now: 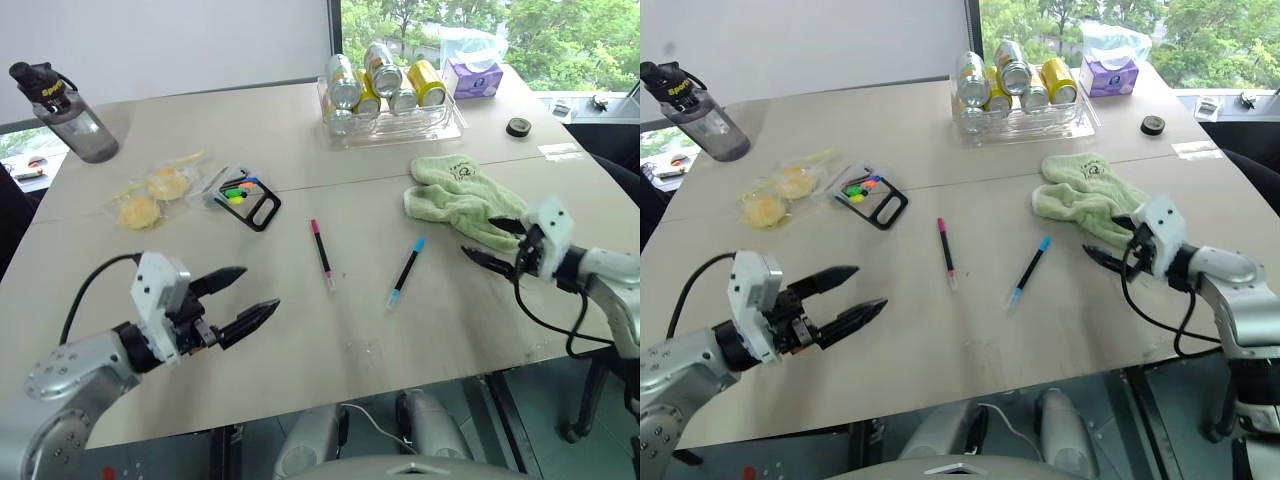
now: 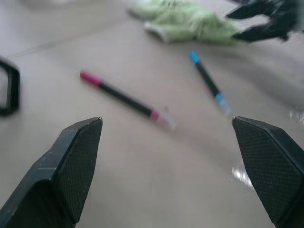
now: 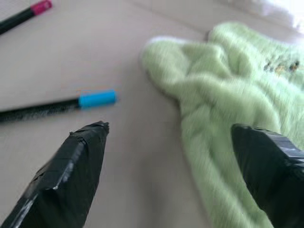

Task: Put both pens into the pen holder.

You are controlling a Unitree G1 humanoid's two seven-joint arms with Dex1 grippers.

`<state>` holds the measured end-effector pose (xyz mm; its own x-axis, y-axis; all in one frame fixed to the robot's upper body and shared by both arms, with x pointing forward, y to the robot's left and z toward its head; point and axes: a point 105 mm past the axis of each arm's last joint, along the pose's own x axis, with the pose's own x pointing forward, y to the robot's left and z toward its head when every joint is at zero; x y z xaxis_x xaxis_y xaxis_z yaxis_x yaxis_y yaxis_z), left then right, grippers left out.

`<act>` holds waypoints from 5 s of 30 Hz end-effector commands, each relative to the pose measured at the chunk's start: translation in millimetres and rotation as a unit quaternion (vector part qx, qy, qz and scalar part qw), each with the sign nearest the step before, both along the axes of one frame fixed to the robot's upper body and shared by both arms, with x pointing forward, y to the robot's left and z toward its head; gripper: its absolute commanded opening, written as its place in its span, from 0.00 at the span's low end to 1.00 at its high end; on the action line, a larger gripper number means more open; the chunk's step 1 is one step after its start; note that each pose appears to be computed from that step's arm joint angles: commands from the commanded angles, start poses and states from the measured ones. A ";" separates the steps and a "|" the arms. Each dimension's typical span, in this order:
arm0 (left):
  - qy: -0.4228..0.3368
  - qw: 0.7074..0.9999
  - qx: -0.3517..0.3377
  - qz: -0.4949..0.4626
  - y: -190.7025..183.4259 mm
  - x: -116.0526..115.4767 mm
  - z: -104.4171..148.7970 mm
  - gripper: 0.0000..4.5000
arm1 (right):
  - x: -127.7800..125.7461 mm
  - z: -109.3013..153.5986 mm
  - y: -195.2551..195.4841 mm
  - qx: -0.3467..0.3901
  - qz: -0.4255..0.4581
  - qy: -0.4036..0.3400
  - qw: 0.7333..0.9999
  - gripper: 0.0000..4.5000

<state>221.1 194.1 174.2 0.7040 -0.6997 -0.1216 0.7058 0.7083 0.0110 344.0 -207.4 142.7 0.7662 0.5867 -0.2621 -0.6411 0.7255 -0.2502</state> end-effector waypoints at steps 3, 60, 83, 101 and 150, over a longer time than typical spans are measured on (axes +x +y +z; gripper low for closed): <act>-0.061 0.996 -0.035 -0.057 -23.5 -5.6 46.0 1.00 | 46.5 3.9 -20.5 -0.020 -0.085 -0.015 0.996 1.00; 0.058 0.988 0.082 -0.115 7.1 -13.8 22.0 1.00 | -19.0 -37.2 111.6 -0.035 -0.073 0.183 0.980 0.99; 0.026 0.994 0.034 -0.096 1.3 -11.3 19.4 1.00 | 5.4 -33.0 145.5 -0.050 -0.062 0.154 0.985 0.01; 0.002 0.954 -0.289 -0.079 -53.7 35.7 33.5 1.00 | -40.8 98.9 196.4 0.360 0.185 0.117 0.907 0.01; 0.063 0.951 -0.197 -0.232 -87.1 4.6 29.2 0.00 | -101.6 95.5 194.4 0.337 0.359 0.183 0.851 0.40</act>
<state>228.4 109.1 194.3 0.3219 -0.9348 0.1500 0.8949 0.2487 -0.3706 243.7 -9.5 232.9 0.0702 0.9841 0.1631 -0.9087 -0.0044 0.4174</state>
